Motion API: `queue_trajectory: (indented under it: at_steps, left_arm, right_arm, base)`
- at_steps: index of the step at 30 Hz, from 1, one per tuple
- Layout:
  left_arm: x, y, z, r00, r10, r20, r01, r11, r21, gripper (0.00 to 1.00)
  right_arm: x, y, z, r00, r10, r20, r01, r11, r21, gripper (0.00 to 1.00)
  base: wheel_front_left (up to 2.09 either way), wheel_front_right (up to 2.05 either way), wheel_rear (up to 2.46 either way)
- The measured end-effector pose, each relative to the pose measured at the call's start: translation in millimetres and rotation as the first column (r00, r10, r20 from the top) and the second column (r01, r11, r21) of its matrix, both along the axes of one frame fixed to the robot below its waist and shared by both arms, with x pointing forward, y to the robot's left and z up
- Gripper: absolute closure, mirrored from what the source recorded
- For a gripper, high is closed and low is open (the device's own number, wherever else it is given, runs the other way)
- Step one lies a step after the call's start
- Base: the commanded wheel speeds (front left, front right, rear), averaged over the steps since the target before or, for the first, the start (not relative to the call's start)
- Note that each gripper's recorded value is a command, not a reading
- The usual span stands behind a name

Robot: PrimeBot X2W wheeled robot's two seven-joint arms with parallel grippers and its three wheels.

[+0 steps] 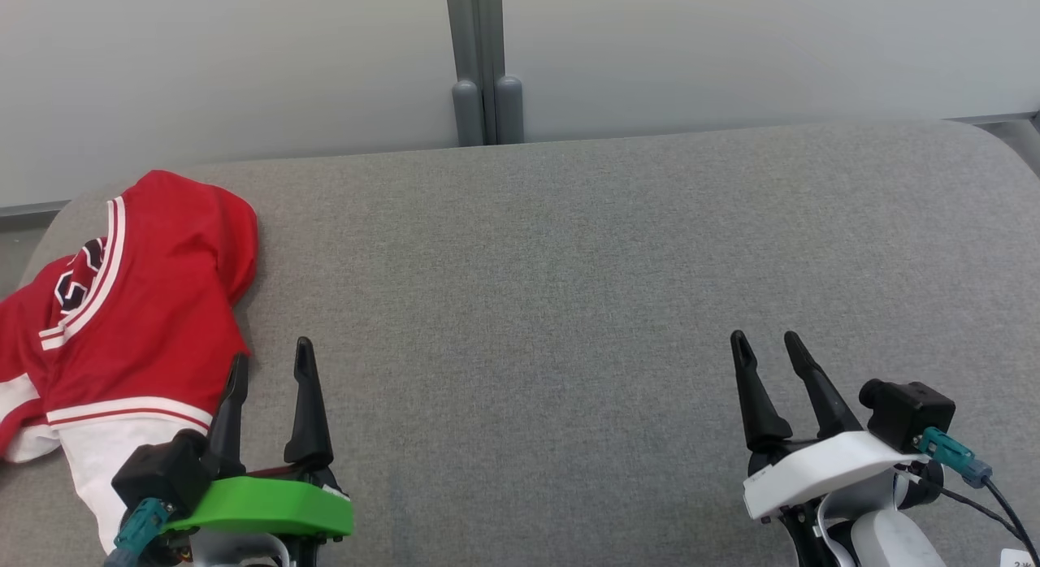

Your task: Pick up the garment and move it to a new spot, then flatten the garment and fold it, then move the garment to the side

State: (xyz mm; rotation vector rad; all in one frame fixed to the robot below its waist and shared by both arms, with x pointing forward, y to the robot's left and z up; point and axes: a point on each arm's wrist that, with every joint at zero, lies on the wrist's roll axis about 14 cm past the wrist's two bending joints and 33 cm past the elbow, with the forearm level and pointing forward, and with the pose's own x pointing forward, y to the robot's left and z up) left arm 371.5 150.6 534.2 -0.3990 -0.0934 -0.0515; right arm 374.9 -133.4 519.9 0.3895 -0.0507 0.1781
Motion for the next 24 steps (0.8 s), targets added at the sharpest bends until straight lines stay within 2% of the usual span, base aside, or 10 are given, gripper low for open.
queue_trajectory:
  at_steps: [24]
  left_arm:
    - [-8.3,-9.5,-3.9,0.999,-0.038,0.036,0.031,0.984,0.176,0.00]
  right_arm:
    - [-6.7,2.9,2.8,0.998,0.013,0.064,-0.001,0.981,-0.192,0.00]
  base:
    - [0.00,0.00,0.00]
